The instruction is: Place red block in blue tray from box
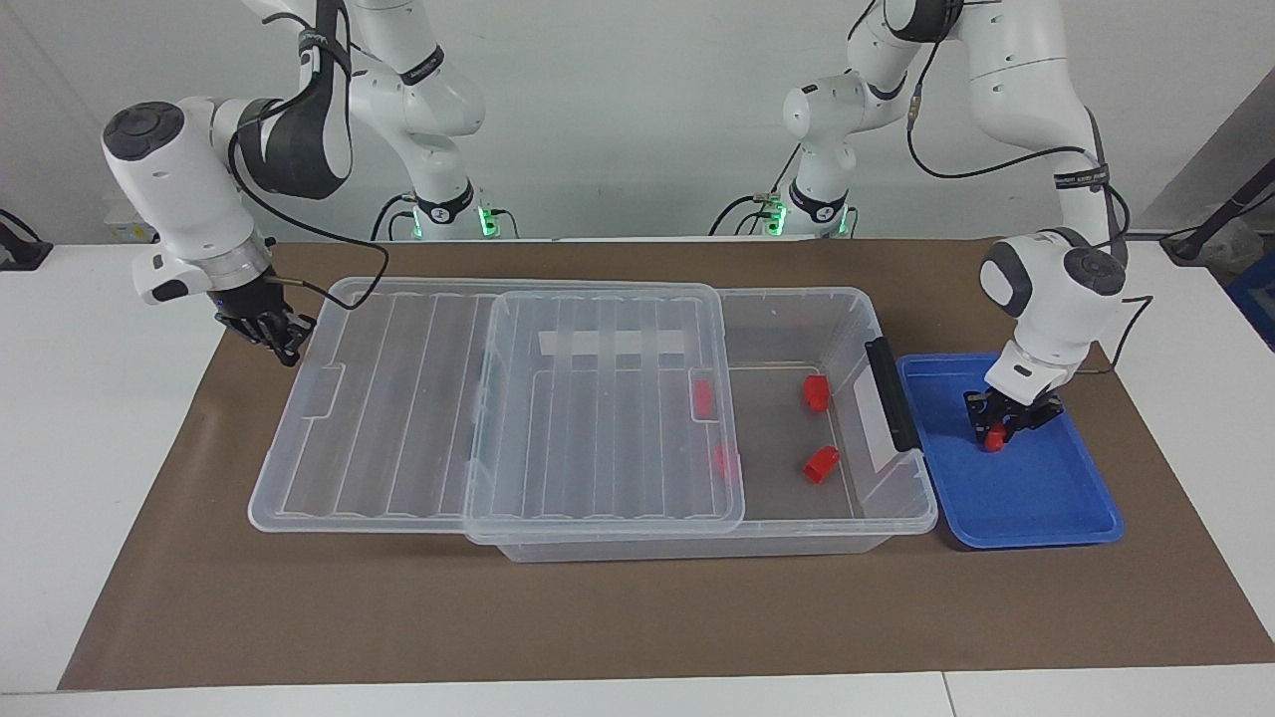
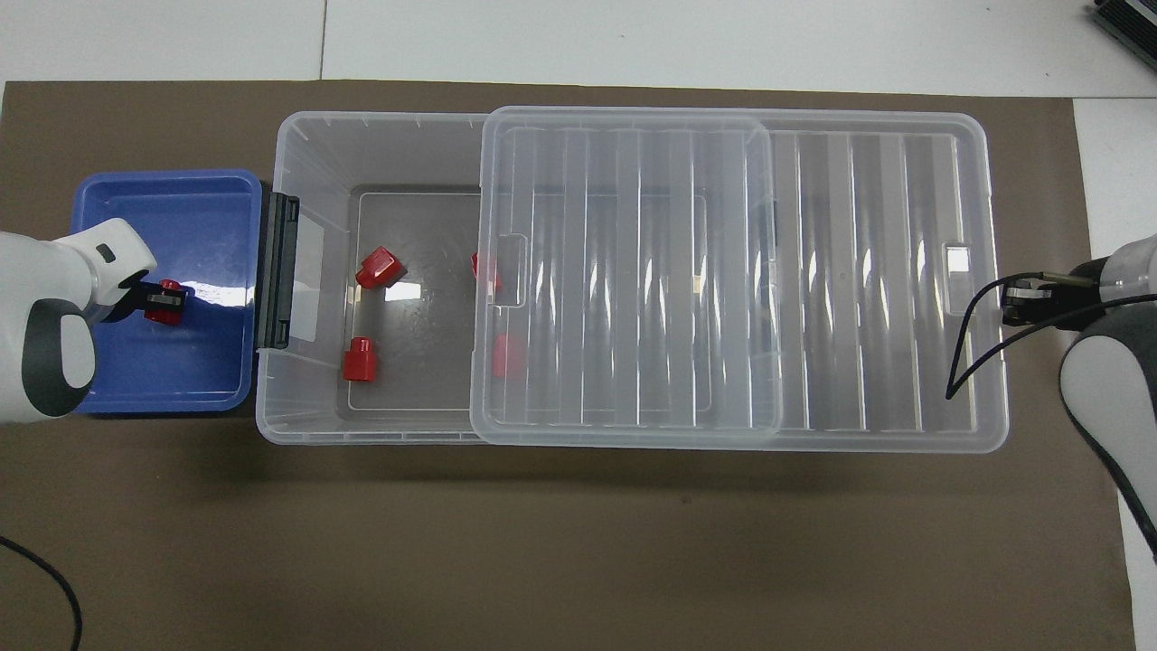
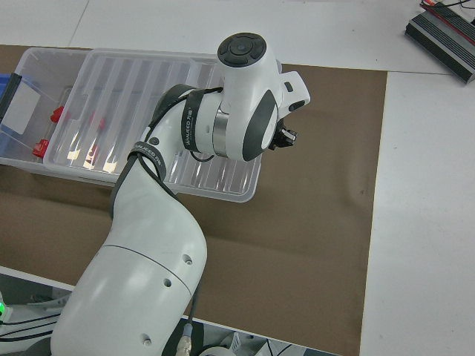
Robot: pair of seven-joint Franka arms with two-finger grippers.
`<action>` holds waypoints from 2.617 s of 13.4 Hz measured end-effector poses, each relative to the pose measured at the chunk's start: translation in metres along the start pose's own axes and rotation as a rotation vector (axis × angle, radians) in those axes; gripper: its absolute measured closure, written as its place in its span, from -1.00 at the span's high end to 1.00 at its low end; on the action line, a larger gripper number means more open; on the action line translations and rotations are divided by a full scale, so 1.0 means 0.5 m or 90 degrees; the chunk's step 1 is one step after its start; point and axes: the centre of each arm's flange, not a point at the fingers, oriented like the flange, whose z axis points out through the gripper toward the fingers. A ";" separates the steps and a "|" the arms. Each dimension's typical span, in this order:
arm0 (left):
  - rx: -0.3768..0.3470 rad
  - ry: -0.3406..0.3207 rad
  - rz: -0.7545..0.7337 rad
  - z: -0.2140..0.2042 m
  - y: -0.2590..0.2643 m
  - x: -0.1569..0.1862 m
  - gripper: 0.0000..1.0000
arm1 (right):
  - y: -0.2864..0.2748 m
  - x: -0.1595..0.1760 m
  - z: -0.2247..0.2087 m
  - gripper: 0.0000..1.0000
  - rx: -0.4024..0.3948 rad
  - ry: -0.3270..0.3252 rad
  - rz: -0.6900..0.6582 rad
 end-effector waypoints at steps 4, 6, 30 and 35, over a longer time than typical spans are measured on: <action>-0.006 -0.014 -0.004 -0.007 -0.003 0.004 0.53 | -0.062 -0.004 -0.001 -0.98 0.004 0.009 -0.037; -0.035 -0.044 -0.030 -0.074 -0.018 0.034 0.98 | -0.104 -0.013 -0.001 -0.98 0.005 0.007 -0.062; -0.064 -0.038 -0.044 -0.696 0.151 0.033 1.00 | -0.425 -0.130 -0.020 -0.98 0.024 0.011 -0.254; -0.064 -0.045 -0.038 -0.703 0.160 0.034 1.00 | -0.367 -0.113 -0.053 -0.98 0.023 0.015 -0.218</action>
